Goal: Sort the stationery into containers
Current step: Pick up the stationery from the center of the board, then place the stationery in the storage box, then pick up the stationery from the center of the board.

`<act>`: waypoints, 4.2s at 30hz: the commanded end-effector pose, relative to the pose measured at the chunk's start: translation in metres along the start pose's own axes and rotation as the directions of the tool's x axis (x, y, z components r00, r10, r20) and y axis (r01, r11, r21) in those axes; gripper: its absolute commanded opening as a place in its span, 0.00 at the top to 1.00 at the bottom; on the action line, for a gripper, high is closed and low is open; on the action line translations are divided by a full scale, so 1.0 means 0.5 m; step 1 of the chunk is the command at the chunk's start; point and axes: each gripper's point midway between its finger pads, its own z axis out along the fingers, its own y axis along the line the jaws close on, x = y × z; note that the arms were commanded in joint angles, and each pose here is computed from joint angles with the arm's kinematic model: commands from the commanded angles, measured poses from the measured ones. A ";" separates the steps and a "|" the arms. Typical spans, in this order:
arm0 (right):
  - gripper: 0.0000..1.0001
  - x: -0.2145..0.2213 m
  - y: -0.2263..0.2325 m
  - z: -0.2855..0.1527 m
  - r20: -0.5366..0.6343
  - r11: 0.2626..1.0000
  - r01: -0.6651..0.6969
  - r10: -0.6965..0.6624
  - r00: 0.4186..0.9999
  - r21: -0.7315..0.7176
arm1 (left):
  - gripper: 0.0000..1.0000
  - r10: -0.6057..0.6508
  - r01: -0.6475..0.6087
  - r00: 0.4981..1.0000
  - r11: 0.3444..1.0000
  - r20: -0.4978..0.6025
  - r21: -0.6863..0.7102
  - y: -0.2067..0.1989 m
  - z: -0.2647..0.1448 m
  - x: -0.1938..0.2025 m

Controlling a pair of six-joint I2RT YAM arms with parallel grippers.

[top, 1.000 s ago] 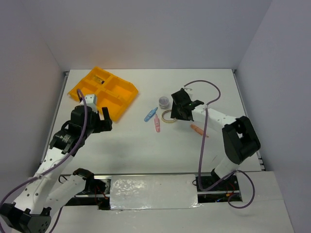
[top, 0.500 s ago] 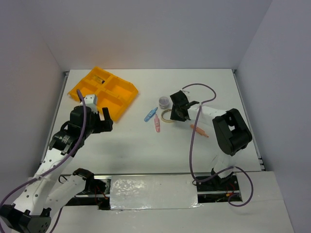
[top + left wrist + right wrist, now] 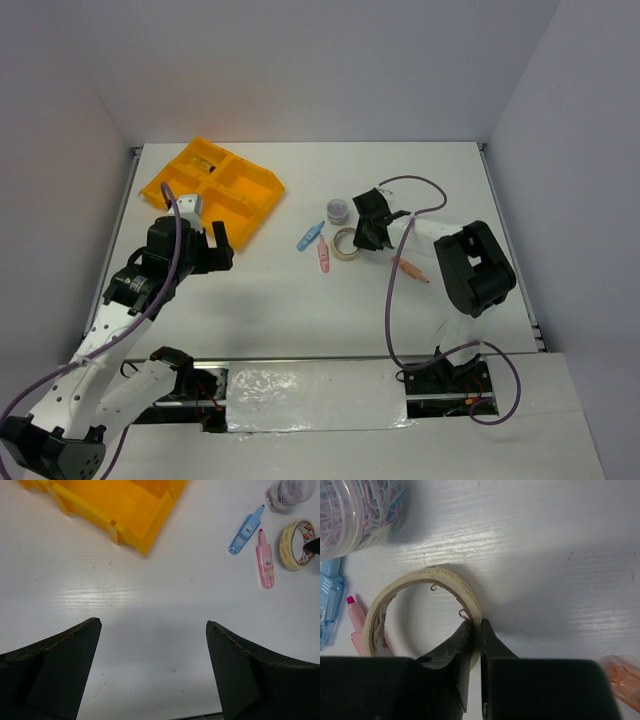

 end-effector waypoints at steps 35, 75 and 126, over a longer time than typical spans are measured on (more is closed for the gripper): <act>0.99 0.012 0.210 -0.515 0.342 0.824 0.200 -0.008 0.940 -0.530 | 0.51 -0.001 0.052 0.997 0.722 -0.073 0.690 -0.489 -0.061 -0.026; 0.11 0.038 0.044 -0.499 0.386 0.846 0.224 -0.023 0.922 -0.484 | 0.94 -0.541 0.569 0.821 0.756 0.182 -0.323 0.330 0.396 -0.329; 0.00 -0.177 0.150 -0.225 0.300 0.954 0.295 -0.265 0.916 -0.056 | 0.01 -0.152 0.168 0.957 0.985 0.248 -0.046 0.083 -0.007 -0.169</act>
